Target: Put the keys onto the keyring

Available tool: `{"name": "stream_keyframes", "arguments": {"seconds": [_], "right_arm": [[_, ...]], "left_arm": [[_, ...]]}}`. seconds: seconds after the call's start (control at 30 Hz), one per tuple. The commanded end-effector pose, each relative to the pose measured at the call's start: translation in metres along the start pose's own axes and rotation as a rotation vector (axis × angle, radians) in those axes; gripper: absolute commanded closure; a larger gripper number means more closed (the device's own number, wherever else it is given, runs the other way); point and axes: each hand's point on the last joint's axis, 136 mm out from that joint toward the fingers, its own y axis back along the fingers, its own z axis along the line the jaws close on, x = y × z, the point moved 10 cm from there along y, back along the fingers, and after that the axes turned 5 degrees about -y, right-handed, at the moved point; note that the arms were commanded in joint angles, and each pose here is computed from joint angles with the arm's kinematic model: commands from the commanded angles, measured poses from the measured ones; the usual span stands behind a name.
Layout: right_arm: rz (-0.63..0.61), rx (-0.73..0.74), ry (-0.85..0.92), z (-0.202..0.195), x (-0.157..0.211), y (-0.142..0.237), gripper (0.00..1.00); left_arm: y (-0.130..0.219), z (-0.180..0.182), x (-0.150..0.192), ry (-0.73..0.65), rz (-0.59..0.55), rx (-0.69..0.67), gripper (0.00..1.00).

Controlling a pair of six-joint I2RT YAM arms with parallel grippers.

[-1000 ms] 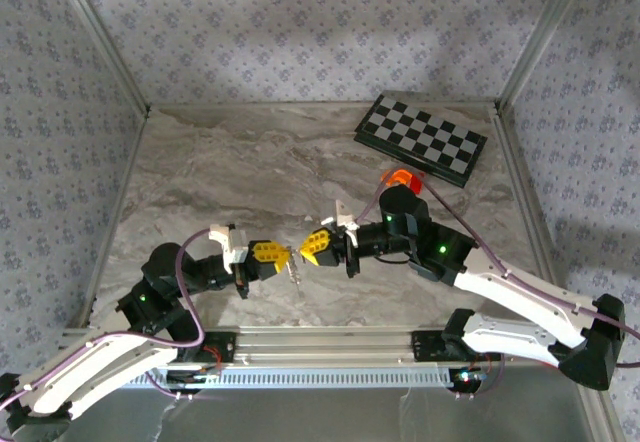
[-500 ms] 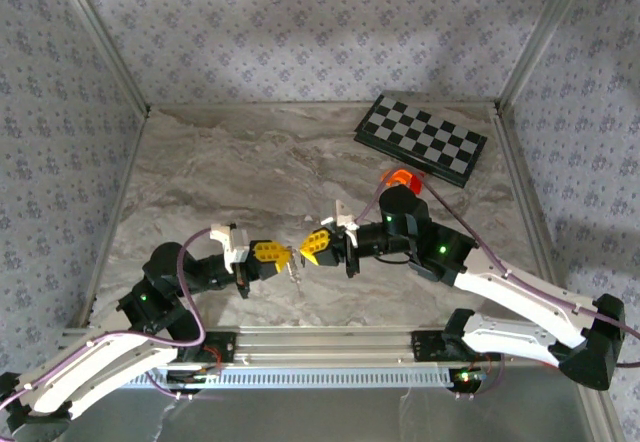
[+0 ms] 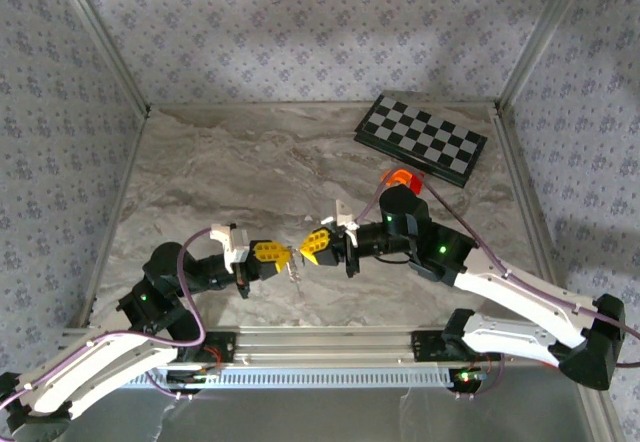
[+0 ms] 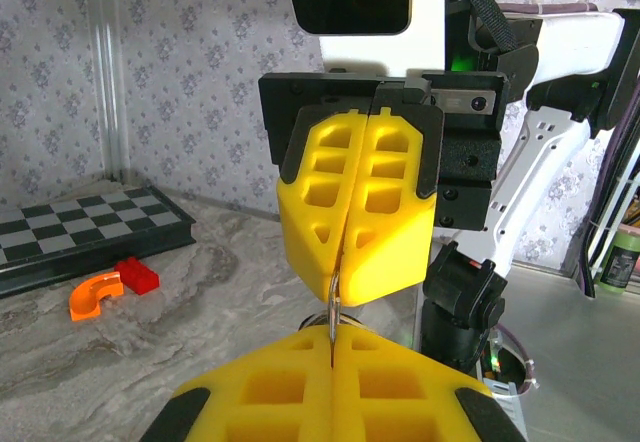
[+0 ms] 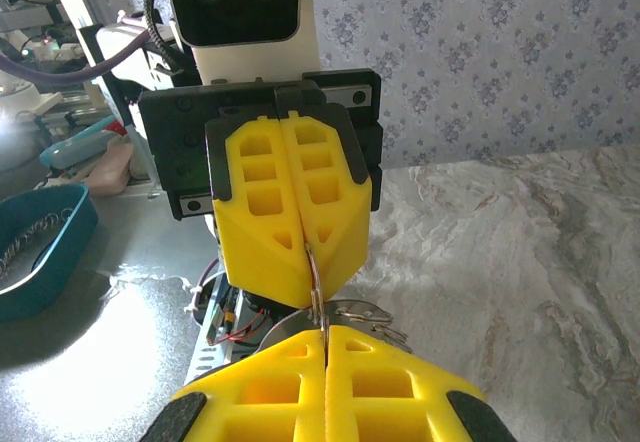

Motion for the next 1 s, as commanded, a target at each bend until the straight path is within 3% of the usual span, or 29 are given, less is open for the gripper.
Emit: {"name": "stream_keyframes", "arguments": {"seconds": [0.0, 0.97], "right_arm": [[-0.058, -0.025, 0.031, 0.0082, -0.0146, 0.0054, 1.0], [-0.044, -0.027, 0.014, 0.0069, -0.0126, 0.0062, 1.0]], "left_arm": [[0.0008, -0.0016, -0.013, -0.023, -0.063, 0.003, 1.0], [0.0002, -0.0006, -0.0127, -0.025, -0.052, -0.007, 1.0]]}}
